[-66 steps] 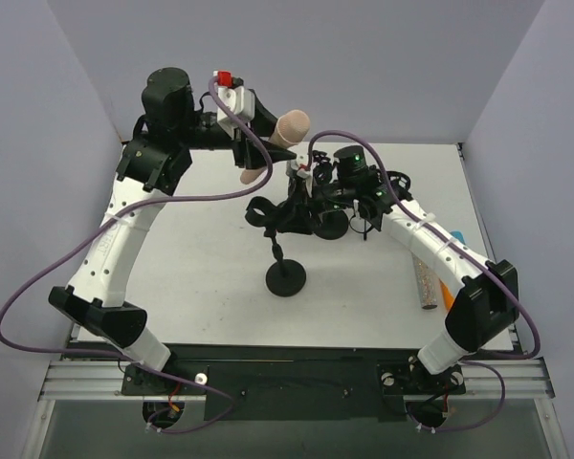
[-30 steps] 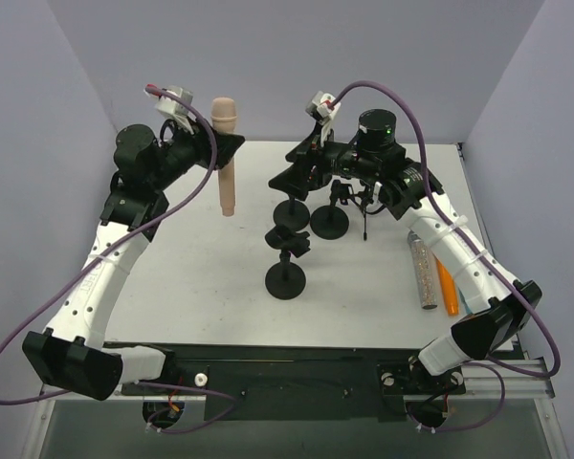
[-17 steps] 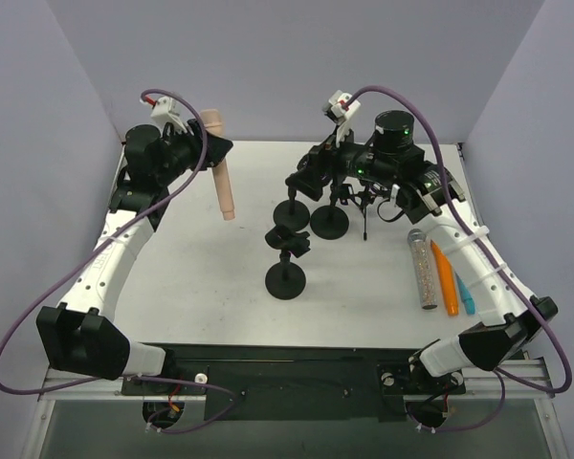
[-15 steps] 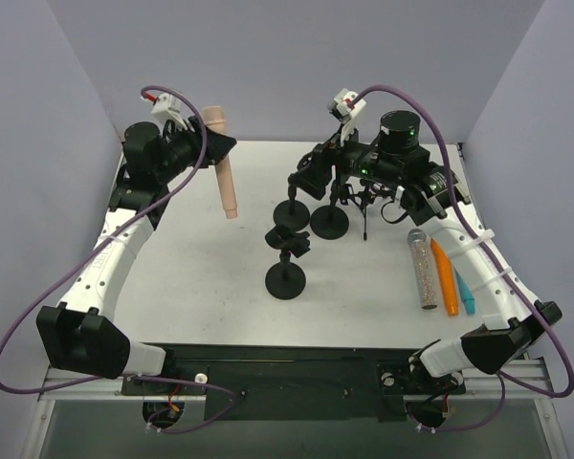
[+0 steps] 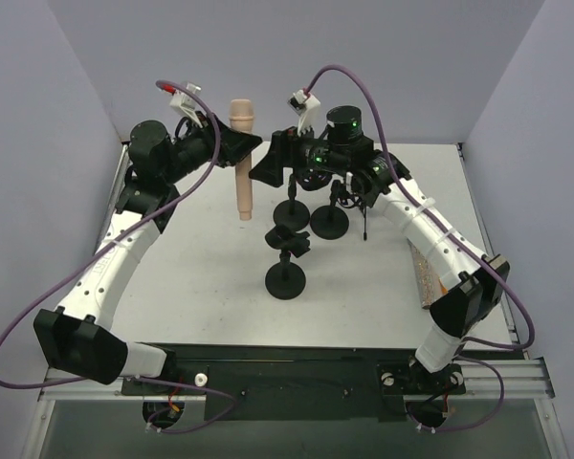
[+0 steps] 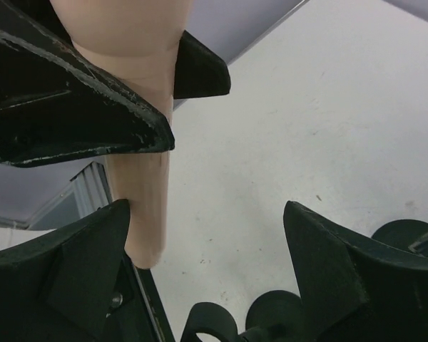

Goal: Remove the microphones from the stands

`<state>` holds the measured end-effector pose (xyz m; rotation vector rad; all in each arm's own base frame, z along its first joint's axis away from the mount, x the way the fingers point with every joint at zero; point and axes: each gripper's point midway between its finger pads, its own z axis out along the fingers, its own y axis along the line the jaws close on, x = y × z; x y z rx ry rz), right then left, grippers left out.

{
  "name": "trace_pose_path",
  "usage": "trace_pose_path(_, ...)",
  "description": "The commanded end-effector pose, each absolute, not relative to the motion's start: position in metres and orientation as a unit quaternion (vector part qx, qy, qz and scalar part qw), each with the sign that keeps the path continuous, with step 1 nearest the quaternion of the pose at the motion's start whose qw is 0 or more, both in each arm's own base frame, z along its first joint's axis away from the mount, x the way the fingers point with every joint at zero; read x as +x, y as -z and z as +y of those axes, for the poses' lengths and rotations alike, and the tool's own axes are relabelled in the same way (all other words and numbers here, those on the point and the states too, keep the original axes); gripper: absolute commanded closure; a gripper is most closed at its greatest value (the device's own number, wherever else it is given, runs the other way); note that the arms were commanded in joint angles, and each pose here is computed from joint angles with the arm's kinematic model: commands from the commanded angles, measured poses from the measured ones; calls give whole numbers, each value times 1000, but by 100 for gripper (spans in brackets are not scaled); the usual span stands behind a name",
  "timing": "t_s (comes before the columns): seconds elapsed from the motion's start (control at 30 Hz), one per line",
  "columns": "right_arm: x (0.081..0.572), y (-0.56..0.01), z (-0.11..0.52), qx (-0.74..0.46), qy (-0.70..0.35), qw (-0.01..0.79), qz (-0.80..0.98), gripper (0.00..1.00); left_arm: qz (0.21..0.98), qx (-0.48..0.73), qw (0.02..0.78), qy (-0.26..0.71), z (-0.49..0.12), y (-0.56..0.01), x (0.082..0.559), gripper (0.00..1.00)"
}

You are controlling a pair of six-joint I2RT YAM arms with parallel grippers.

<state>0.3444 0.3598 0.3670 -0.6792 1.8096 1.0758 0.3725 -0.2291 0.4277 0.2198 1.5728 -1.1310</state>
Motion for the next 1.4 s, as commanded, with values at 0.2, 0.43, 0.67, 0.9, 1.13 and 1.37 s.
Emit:
trace_pose_path(0.2, 339, -423, 401, -283, -487, 492, 664, 28, 625, 111, 592, 497, -241, -473, 352, 100)
trace_pose_path(0.43, 308, -423, 404, -322, -536, 451, 637, 28, 630, 8, 659, 410, -204, -476, 388, 100)
trace_pose_path(0.67, 300, -435, 400, -322, -555, 446, 624, 26, 639, -103, 684, 337, -167, -463, 417, 100)
trace_pose_path(0.9, 319, -436, 413, -311, -513, 483, 638, 29, 645, -109, 666, 359, -175, -456, 416, 100)
trace_pose_path(1.13, 352, -415, 418, -293, -459, 503, 671, 36, 647, -115, 652, 379, -180, -459, 413, 100)
trace_pose_path(1.37, 357, -400, 421, -304, -442, 499, 681, 39, 648, -88, 636, 410, -194, -461, 404, 100)
